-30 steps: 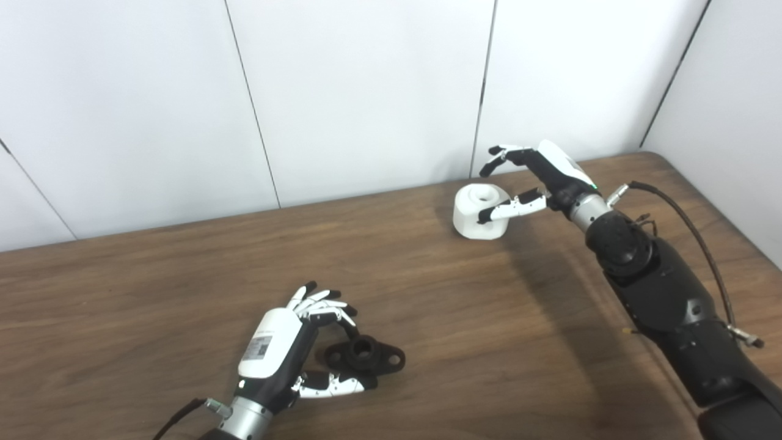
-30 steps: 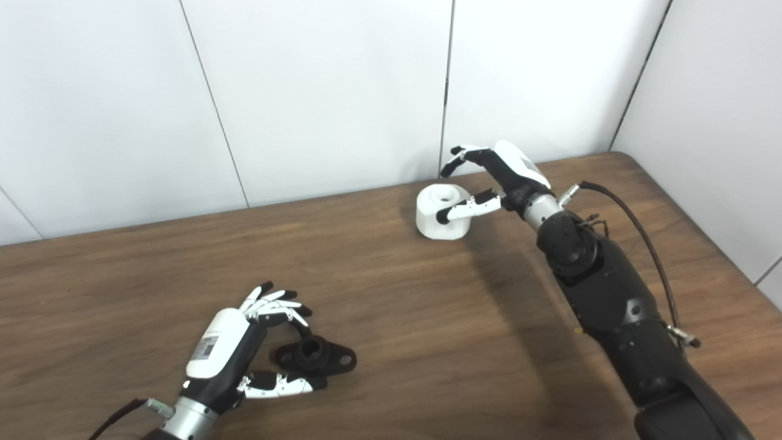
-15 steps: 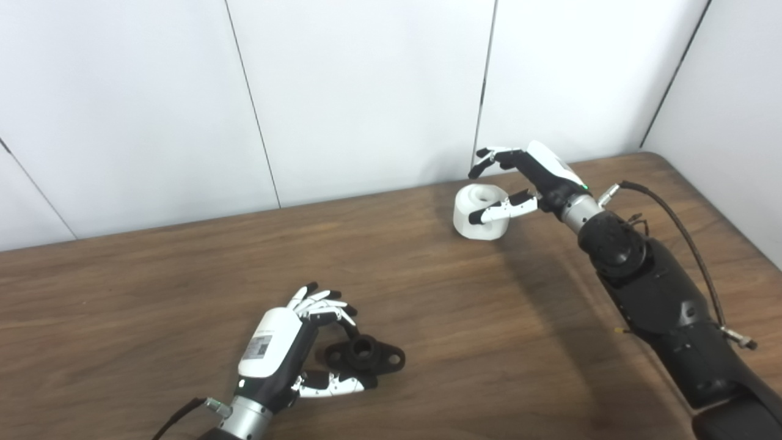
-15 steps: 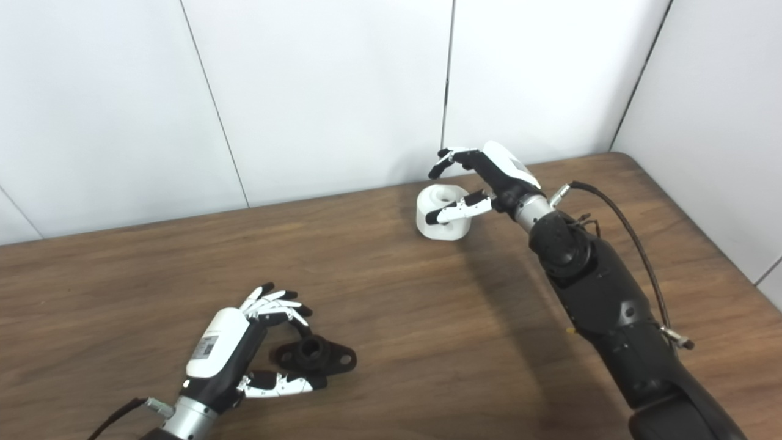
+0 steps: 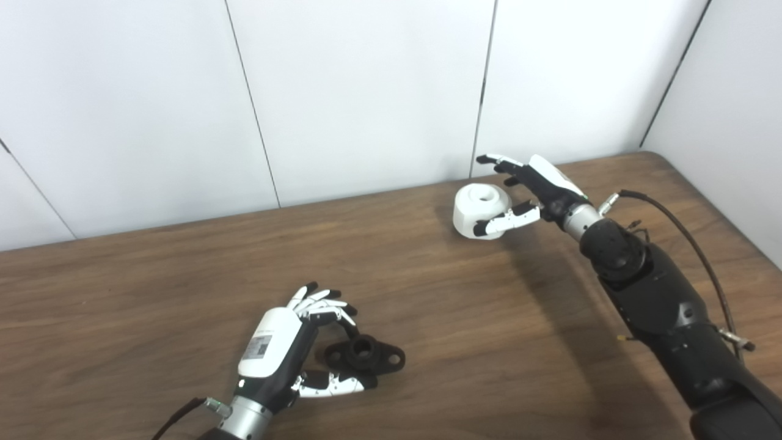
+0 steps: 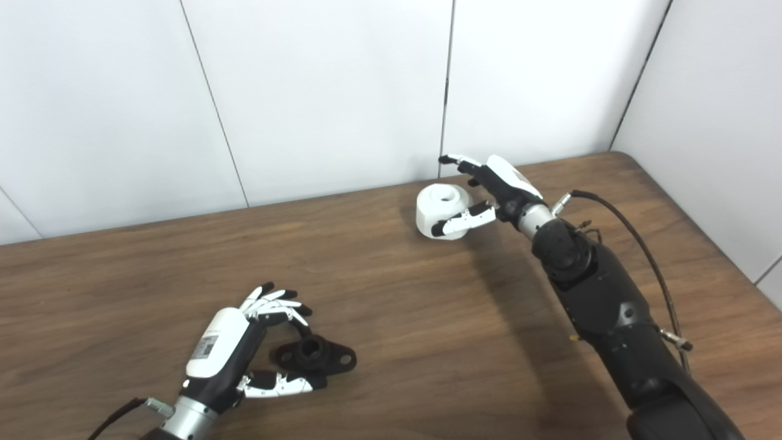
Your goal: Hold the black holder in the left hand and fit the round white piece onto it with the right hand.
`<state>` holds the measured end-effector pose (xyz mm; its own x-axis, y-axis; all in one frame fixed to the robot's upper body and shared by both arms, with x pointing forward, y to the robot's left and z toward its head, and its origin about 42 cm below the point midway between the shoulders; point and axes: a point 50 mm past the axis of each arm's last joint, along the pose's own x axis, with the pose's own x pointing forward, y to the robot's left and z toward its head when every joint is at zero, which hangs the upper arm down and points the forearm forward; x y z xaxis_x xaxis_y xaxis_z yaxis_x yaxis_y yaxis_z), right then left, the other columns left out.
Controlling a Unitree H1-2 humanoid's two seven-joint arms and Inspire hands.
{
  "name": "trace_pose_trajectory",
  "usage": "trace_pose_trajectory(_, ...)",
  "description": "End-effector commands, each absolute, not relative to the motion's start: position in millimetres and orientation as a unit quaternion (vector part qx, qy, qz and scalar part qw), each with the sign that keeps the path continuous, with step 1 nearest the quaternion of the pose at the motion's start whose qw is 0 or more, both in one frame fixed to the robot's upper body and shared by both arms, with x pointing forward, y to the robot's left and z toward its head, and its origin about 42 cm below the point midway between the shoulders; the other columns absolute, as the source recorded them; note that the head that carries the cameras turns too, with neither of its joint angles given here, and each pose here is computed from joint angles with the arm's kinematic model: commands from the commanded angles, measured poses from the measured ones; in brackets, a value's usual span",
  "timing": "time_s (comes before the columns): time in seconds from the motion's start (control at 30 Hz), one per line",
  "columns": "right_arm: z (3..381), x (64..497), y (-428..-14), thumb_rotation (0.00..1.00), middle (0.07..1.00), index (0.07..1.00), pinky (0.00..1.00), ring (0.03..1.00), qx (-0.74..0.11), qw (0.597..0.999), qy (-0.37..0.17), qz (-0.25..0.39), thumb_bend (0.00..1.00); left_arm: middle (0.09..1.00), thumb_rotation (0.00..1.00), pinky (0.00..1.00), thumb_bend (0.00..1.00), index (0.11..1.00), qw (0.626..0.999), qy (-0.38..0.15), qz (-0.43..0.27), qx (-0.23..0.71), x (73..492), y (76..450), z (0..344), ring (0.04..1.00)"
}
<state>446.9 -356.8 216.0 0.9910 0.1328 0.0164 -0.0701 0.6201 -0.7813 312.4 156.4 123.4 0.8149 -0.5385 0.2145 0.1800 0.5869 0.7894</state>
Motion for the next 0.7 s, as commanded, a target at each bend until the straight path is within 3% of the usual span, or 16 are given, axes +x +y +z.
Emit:
trace_pose_trajectory(0.0,254,457,-369,0.34,0.951,0.932,0.83,0.922,-0.447,0.89,-0.088,0.031,0.96,0.725,0.05,0.98,0.52,0.482,0.863,-0.227,-0.209,0.4,310,160,121,0.864)
trace_pose_trajectory(0.67,230,460,-379,0.29,0.925,0.91,0.8,0.888,-0.458,0.888,-0.045,0.014,0.99,0.728,0.05,0.99,0.52,0.482,0.865,-0.226,-0.209,0.397,308,162,124,0.869)
